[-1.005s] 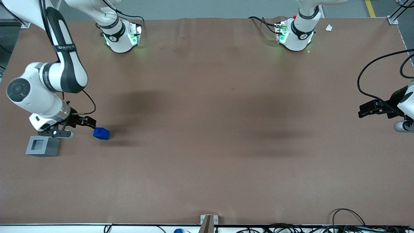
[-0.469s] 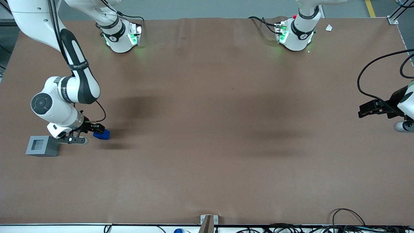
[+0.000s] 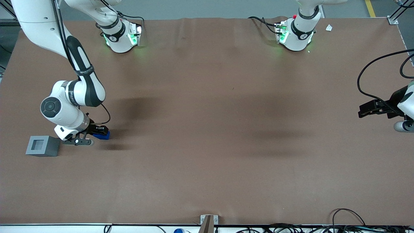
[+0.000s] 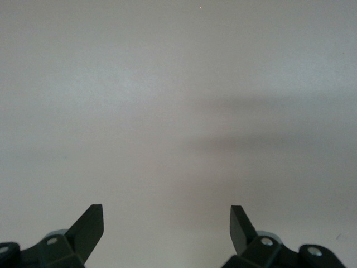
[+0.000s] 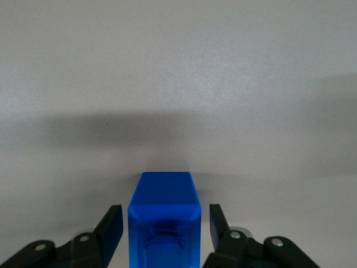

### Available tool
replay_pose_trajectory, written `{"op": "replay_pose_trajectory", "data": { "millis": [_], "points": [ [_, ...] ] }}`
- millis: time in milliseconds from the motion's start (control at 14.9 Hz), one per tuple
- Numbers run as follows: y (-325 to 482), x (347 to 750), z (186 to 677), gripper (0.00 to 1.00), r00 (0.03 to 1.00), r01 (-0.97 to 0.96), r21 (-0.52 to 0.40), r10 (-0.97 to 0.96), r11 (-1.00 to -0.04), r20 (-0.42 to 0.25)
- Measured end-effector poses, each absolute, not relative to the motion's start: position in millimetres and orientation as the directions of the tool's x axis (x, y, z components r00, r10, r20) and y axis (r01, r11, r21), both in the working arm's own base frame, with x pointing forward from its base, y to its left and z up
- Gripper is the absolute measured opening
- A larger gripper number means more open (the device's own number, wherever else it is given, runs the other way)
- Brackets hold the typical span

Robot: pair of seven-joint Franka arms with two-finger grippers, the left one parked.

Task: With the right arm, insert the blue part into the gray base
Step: 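Carry the blue block over the gray base's opening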

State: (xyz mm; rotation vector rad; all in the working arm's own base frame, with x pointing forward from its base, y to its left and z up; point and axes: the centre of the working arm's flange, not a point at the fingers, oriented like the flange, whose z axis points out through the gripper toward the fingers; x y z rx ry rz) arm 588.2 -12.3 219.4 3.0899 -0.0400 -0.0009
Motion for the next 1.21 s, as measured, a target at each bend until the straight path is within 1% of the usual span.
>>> {"op": "replay_pose_trajectory", "data": {
  "millis": [67, 134, 201, 268, 536, 670, 804, 938, 1072, 1206],
  "points": [
    [-11, 588, 219, 0.6, 1.0, -0.023, 0.051, -0.023, -0.998, 0.0],
    [-10, 588, 220, 0.6, 1.0, -0.021, 0.051, -0.021, -0.998, 0.0],
    [-9, 589, 220, 0.54, 1.0, -0.02, 0.051, -0.02, -0.998, 0.0],
    [-8, 589, 220, 0.51, 1.0, -0.019, 0.051, -0.019, -0.999, 0.001],
    [-13, 593, 225, 0.51, 1.0, -0.028, 0.053, -0.027, -0.998, 0.009],
    [-26, 600, 238, 0.51, 0.999, -0.049, 0.054, -0.049, -0.997, -0.009],
    [-45, 612, 262, 0.51, 0.997, -0.058, 0.052, -0.06, -0.997, -0.047],
    [-66, 623, 291, 0.51, 0.995, -0.07, 0.048, -0.073, -0.996, -0.069],
    [-89, 632, 320, 0.51, 0.993, -0.094, 0.046, -0.098, -0.994, -0.073],
    [-116, 637, 340, 0.51, 0.991, -0.117, 0.045, -0.12, -0.992, -0.054]
  ]
}}
